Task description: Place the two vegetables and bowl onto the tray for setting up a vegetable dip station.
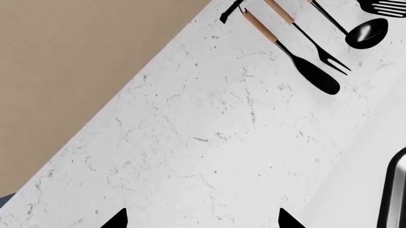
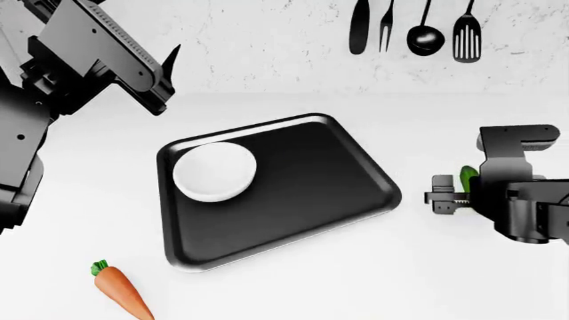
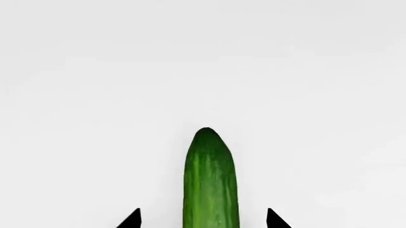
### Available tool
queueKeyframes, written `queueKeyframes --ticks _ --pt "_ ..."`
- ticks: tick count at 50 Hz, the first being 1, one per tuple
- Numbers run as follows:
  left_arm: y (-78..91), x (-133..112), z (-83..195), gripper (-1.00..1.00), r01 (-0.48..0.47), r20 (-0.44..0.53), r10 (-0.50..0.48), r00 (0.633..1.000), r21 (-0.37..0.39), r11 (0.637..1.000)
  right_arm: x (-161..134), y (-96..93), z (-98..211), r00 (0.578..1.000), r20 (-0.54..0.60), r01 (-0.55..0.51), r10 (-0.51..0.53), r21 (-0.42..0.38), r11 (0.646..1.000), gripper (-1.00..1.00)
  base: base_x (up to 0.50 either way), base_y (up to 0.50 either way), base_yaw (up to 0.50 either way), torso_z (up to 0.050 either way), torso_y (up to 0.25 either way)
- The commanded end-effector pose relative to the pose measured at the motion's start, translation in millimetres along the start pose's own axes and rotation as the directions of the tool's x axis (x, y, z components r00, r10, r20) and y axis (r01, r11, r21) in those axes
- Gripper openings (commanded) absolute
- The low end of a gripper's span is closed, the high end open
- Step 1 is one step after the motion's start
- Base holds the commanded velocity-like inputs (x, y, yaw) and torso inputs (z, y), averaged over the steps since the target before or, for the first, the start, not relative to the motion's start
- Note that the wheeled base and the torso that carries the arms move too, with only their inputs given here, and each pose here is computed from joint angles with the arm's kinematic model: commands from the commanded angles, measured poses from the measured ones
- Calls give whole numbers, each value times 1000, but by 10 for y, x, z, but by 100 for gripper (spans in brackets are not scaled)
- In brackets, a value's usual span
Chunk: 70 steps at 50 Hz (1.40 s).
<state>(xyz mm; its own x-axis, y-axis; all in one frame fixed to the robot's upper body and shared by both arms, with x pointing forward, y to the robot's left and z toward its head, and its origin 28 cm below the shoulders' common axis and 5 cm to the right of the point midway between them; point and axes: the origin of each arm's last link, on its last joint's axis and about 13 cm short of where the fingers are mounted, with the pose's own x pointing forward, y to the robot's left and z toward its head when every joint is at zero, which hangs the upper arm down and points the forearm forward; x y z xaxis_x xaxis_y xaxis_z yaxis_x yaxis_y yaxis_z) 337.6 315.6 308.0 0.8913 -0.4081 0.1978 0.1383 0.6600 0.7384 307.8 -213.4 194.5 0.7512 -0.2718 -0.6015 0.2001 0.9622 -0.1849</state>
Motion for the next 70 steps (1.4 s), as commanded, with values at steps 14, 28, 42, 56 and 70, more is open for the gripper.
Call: queueKeyframes --ticks 14,28,42,56,70 --pt "-16 2 5 100 -4 4 4 1000 1 1000 46 70 -15 1000 8 -15 15 -36 999 -100 1 0 0 0 0" --pt "-24 -43 -7 100 -11 -1 11 1000 -3 1000 -319 158 981 957 250 -84 145 -239 967 -100 0 0 0 0 0" --pt "-18 -88 -27 100 -24 -7 24 1000 -6 1000 -262 674 1255 912 253 -214 324 -379 900 -100 0 0 0 0 0" --pt "-8 -132 -16 100 -31 -13 31 999 -2 1000 -66 993 1495 888 251 -285 385 -357 890 -100 0 0 0 0 0" --pt "-24 -128 -3 100 -26 -15 26 1000 2 1000 45 1218 1423 875 240 -325 420 -351 878 -100 0 0 0 0 0"
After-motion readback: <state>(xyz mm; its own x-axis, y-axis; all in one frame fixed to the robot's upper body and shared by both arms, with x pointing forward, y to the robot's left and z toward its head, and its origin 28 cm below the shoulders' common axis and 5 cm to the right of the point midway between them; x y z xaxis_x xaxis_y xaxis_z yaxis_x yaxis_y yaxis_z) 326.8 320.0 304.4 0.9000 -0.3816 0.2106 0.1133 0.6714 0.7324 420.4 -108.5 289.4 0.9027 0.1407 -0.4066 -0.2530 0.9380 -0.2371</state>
